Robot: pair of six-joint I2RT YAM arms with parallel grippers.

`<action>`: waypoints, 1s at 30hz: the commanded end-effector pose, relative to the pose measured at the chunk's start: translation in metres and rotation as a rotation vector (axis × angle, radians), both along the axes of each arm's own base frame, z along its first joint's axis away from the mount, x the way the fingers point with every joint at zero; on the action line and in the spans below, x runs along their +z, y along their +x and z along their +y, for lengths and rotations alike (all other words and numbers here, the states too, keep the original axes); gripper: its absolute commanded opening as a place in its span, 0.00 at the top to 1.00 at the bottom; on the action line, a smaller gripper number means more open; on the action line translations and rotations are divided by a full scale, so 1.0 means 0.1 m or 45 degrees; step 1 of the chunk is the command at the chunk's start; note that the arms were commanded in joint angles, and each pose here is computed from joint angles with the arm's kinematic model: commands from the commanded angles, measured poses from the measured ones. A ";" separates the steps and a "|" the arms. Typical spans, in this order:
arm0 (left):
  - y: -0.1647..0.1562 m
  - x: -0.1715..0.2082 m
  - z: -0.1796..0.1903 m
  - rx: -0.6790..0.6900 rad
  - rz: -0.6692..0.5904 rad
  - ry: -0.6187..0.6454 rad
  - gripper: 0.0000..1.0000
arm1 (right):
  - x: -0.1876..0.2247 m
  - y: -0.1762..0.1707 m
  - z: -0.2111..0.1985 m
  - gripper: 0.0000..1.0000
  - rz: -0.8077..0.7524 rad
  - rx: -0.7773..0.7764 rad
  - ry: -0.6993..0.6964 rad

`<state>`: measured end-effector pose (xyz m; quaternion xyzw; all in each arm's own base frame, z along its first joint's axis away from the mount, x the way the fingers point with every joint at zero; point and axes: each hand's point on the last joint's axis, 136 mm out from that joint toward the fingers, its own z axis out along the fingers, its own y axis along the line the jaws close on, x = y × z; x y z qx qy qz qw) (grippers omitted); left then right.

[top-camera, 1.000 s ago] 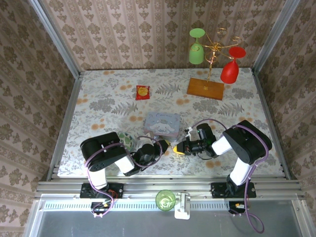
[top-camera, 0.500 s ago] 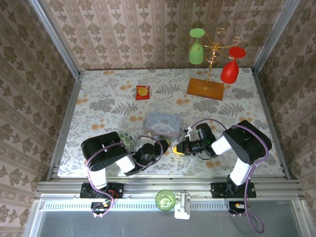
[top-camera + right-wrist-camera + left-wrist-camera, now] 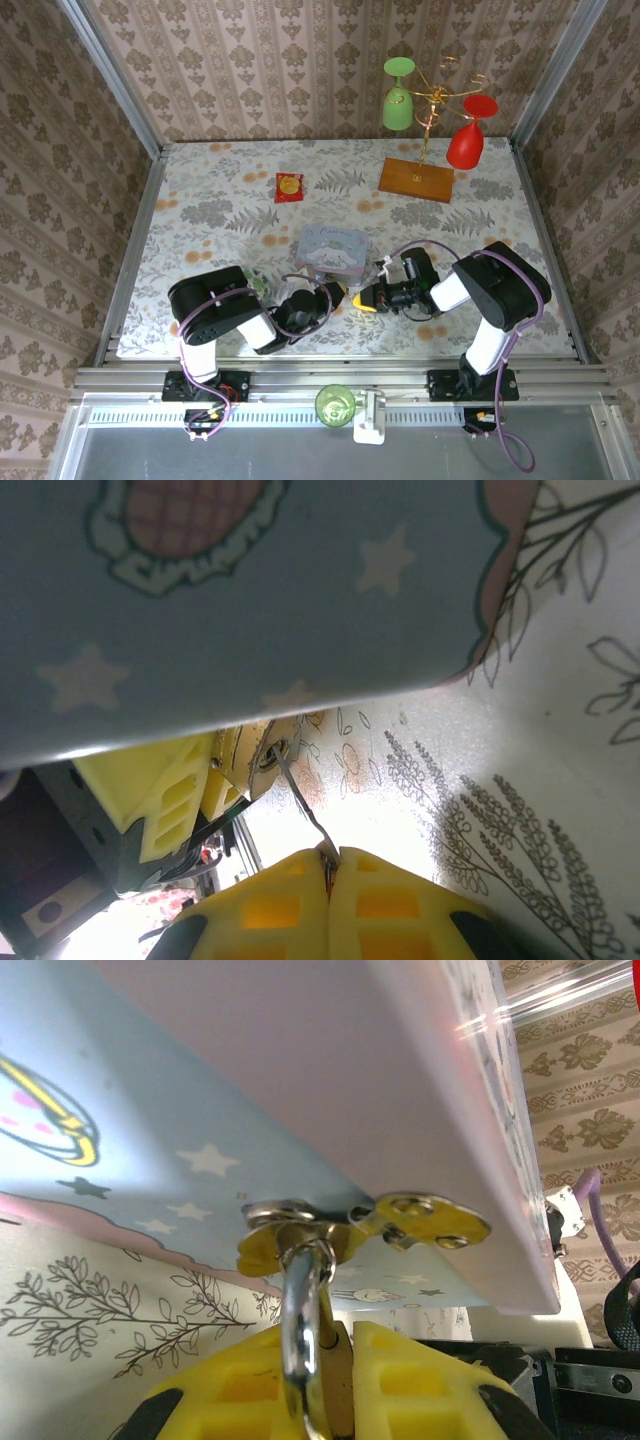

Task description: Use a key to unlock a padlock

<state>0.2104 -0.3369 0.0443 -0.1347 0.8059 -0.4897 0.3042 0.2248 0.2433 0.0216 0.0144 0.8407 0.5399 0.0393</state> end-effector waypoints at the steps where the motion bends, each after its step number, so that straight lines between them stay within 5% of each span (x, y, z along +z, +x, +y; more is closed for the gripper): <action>1: -0.16 0.25 -0.24 -0.147 -0.026 -0.127 1.00 | 0.01 0.16 -0.01 1.00 -0.015 -0.022 -0.009; 17: -0.10 0.46 -0.25 -0.161 -0.091 -0.163 1.00 | -0.22 0.15 -0.02 1.00 0.076 -0.030 -0.020; 30: -0.15 0.52 -0.43 -0.207 -0.059 -0.220 1.00 | 0.00 0.24 0.02 1.00 -0.020 -0.130 0.007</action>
